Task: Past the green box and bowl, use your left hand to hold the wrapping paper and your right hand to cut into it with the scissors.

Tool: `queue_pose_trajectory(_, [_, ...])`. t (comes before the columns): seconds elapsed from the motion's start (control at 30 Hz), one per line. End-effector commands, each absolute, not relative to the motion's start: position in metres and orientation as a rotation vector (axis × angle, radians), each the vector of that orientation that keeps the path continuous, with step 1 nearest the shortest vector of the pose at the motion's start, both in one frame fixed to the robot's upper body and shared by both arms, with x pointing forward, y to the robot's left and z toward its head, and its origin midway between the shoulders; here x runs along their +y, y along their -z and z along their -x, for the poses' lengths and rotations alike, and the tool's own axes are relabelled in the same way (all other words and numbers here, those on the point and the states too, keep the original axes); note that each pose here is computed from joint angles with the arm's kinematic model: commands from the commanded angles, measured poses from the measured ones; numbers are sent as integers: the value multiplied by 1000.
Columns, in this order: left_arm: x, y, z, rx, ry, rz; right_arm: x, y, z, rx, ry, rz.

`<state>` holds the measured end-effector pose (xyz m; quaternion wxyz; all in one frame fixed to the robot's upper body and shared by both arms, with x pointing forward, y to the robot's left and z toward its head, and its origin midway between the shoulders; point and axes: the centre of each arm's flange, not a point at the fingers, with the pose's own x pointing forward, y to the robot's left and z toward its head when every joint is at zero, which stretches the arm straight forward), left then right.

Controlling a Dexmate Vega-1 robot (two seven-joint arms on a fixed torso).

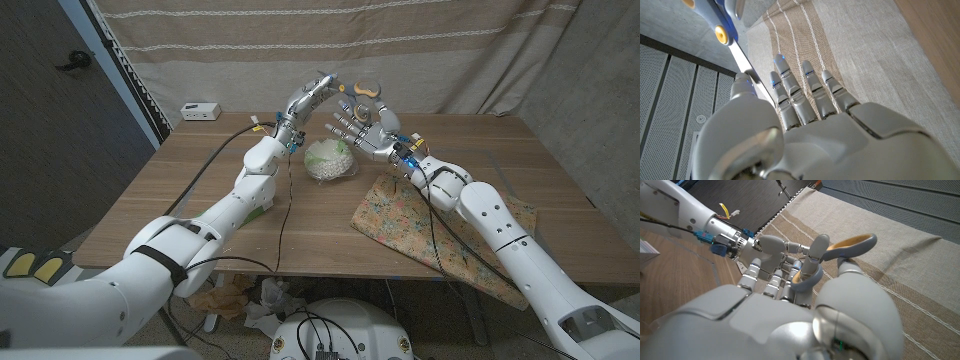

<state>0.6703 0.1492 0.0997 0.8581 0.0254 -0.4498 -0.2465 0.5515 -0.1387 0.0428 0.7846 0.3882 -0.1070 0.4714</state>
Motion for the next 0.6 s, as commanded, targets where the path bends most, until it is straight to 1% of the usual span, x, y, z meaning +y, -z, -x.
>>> queue_pose_trajectory(0.03, [149, -99, -672, -929, 521, -47, -137, -37, -560, -220, -1028, -812])
queue_pose_trajectory(0.17, [150, -100, -673, -921, 534, -43, -139, -37, -560, -225, -1028, -803])
queue_pose_trajectory(0.6, [147, -101, -680, -885, 679, 57, -137, -35, -565, -216, -1041, -793])
